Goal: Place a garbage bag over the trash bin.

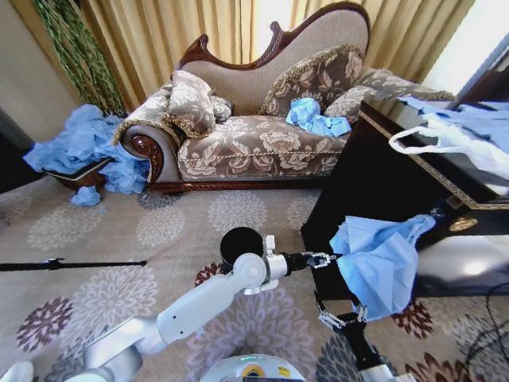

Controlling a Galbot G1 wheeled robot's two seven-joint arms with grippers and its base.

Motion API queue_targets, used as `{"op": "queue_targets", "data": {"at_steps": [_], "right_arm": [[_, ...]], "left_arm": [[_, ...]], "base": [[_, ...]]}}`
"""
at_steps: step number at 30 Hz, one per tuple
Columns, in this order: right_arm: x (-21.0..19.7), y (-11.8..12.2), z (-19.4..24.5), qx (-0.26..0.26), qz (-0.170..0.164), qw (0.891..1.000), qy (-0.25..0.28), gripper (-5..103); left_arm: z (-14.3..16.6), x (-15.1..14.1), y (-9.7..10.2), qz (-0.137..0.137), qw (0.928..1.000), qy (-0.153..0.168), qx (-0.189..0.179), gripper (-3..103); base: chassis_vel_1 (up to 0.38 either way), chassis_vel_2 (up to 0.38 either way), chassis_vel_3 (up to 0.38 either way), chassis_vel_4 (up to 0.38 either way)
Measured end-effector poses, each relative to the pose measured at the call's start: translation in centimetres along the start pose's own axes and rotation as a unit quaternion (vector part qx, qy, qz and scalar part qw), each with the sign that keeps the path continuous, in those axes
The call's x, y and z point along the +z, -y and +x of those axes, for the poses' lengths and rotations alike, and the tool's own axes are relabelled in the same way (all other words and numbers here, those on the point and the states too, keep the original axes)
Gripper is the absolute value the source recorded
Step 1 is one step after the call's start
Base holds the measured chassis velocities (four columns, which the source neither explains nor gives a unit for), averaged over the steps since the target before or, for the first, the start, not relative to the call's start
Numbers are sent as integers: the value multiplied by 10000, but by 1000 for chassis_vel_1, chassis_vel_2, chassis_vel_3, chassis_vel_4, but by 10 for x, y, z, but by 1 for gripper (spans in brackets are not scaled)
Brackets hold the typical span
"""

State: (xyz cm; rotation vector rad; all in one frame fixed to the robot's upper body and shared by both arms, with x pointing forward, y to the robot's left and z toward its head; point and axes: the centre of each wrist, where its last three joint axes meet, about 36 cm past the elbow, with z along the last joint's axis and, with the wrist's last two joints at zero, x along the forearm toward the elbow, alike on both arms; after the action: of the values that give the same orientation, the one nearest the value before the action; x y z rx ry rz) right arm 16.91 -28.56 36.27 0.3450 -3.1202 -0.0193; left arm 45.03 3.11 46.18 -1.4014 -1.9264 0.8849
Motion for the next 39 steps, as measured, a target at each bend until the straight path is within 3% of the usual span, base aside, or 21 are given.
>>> {"op": "queue_targets", "data": {"at_steps": [4,15,21,24,26,27,30,31,34,39], "right_arm": [[0,-1,0,9,-4,10000,-1,100],[1,2,2,42,3,10000,-13,100],[2,1,2,51,-5,10000,-13,100],[2,1,2,47,-10,10000,-9,100],[2,1,2,43,-12,10000,-8,100],[2,1,2,43,-12,10000,-8,100],[3,1,2,44,-14,10000,-14,100],[3,1,2,44,-14,10000,-14,100],[4,1,1,47,-22,10000,-14,100],[4,1,1,59,-27,10000,-18,100]], "left_arm": [[-7,3,1,-16,10000,-19,25,25],[-17,13,7,-65,9997,-159,153,25],[-13,22,6,-234,9993,-237,170,27],[-13,22,1,-374,9990,-222,104,23],[-12,19,-8,-647,9977,-180,-34,26],[-12,19,-8,-647,9977,-180,-34,26],[-12,17,-19,-1300,9912,-90,-219,29],[-12,17,-19,-1300,9912,-90,-219,29],[-18,17,-24,-1936,9807,-24,-257,31],[-27,16,-29,-2176,9758,21,-222,35]], "base": [[0,0,0,0],[0,0,0,0],[0,0,0,0],[0,0,0,0],[0,0,0,0],[0,0,0,0],[0,0,0,0],[0,0,0,0],[0,0,0,0],[0,0,0,0]]}}
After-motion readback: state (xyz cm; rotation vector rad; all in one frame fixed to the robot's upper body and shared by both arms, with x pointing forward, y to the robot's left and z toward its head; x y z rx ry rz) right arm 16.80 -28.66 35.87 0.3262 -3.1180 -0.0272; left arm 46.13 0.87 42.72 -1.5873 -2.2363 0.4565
